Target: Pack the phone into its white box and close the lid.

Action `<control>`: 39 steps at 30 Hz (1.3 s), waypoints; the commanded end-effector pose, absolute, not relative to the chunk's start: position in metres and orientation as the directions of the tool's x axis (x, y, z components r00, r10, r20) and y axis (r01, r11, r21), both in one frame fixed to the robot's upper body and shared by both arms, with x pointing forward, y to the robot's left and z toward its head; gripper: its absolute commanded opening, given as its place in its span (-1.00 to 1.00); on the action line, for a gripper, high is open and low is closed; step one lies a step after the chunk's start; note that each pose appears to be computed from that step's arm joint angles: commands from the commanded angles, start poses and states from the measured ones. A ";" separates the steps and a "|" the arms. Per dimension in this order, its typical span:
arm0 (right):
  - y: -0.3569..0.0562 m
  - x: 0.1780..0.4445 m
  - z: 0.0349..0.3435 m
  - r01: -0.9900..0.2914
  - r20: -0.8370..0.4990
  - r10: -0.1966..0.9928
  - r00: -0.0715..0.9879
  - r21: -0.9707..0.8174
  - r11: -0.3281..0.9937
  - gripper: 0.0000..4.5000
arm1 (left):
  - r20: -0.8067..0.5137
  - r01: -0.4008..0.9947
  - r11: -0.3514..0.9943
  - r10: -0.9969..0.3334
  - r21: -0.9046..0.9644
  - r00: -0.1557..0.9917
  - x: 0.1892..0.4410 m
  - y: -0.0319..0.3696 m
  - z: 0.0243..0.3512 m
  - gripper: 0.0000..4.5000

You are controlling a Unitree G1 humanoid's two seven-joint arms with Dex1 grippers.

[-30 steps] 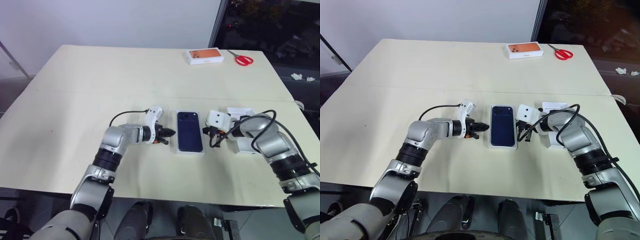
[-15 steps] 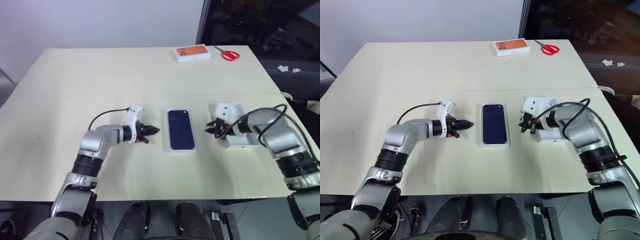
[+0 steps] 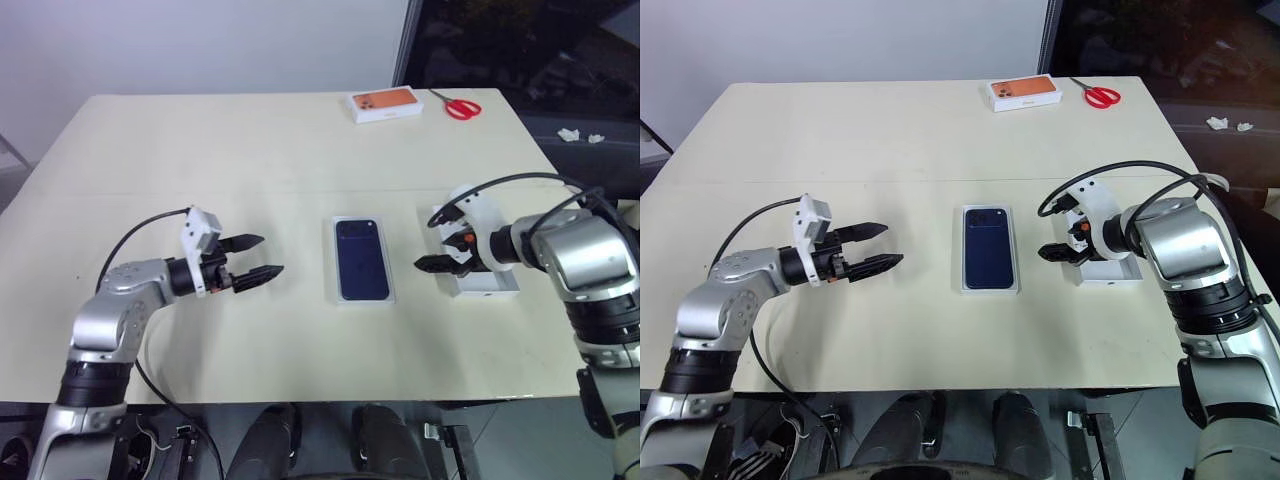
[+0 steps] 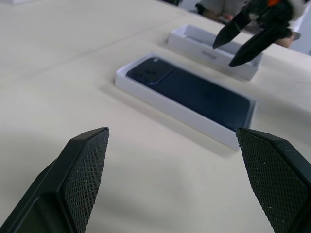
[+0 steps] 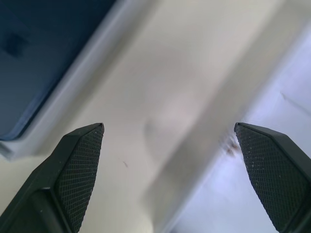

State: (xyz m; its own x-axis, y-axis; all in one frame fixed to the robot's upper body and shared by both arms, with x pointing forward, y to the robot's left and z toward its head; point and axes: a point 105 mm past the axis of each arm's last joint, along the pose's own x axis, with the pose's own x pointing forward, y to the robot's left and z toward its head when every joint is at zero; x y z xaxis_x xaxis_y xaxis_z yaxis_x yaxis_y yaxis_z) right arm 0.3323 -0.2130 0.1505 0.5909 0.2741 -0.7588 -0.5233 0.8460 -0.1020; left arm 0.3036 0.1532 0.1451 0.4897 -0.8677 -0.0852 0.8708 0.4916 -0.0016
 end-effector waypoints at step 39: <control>-0.203 0.350 0.153 -0.186 -0.711 0.147 0.688 0.024 0.982 -0.98 | -0.007 0.865 0.467 -0.879 0.187 0.476 0.277 0.155 0.176 1.00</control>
